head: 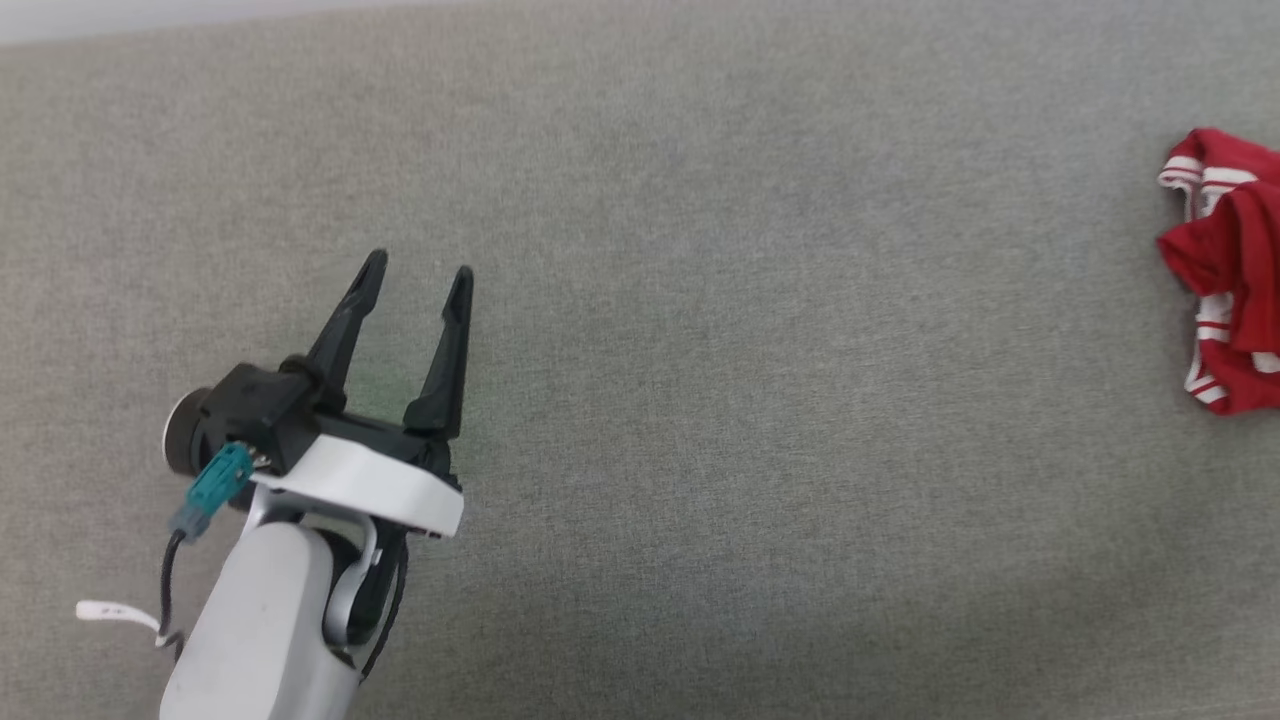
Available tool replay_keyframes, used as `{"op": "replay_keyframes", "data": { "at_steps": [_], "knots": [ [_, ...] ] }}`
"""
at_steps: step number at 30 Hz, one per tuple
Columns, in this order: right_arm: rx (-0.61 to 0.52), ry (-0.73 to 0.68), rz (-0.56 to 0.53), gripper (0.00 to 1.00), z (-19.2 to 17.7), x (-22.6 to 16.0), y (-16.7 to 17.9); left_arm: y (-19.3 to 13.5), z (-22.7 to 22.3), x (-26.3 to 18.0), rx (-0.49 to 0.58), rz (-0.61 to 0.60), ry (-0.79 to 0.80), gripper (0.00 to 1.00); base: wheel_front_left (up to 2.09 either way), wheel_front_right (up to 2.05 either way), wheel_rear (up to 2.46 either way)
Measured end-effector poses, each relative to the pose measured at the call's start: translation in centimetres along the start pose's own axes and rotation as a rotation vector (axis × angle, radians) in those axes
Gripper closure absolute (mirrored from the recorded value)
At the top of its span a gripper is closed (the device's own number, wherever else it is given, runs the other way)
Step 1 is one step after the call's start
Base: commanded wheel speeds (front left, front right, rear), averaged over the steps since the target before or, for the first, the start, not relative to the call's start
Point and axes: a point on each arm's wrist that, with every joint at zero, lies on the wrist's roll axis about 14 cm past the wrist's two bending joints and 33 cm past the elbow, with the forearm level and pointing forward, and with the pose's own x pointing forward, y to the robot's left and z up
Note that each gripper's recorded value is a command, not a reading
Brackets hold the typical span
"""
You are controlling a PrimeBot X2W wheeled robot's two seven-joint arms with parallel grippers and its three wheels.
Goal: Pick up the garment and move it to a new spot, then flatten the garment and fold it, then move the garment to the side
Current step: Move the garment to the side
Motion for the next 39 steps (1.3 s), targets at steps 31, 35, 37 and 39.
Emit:
{"op": "replay_keyframes", "data": {
  "at_steps": [31, 35, 37, 39],
  "knots": [
    [0.23, -0.407, 0.264, 0.0, 1.6, -11.6, 11.2, 5.0, 5.8, -12.2, 0.076, 0.311, -0.119, 0.0, 0.0, 0.0, 0.0],
    [0.257, -0.411, 0.261, 0.0, 0.4, -13.2, 12.1, 5.0, 5.4, -13.9, 0.073, 0.333, -0.106, 0.0, 0.0, 0.0, 0.0],
    [0.268, -0.417, 0.259, 0.0, 0.1, -14.0, 12.4, 4.9, 5.1, -14.8, 0.068, 0.343, -0.096, 0.0, 0.0, 0.0, 0.0],
    [0.281, -0.421, 0.257, 0.0, -0.2, -14.8, 12.7, 4.9, 4.8, -15.6, 0.056, 0.356, -0.091, 0.0, 0.0, 0.0, 0.0]
  ]
}}
